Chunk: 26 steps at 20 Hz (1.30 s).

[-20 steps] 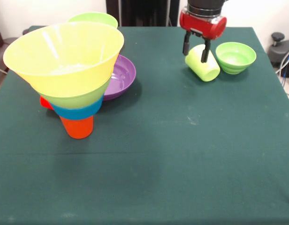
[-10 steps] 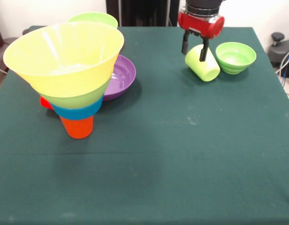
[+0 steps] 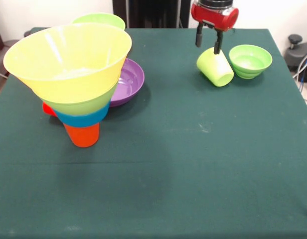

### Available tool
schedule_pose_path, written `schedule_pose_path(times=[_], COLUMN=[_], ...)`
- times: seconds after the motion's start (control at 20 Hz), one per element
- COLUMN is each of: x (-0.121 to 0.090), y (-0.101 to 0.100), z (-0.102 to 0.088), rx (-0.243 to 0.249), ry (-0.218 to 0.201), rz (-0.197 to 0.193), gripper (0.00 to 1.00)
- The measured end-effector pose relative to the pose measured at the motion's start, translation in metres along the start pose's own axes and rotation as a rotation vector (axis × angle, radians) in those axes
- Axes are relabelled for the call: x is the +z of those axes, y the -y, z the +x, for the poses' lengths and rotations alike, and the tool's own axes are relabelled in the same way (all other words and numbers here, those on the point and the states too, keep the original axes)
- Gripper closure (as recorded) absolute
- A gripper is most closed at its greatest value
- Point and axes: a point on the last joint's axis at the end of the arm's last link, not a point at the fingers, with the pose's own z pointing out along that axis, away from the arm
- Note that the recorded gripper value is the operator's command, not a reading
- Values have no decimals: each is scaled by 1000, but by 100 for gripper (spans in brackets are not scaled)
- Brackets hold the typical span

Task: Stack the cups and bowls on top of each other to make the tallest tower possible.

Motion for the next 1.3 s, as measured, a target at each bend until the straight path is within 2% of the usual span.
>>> schedule_pose_path(times=[0.3, 0.5, 0.8, 1.3], x=[1, 6, 22, 26], y=[0, -1, 2, 3], z=[14, 17, 22, 5], rx=[-14, -19, -24, -2], ry=[18, 36, 56, 139], rz=[-23, -35, -45, -92], gripper=[0, 0, 0, 0])
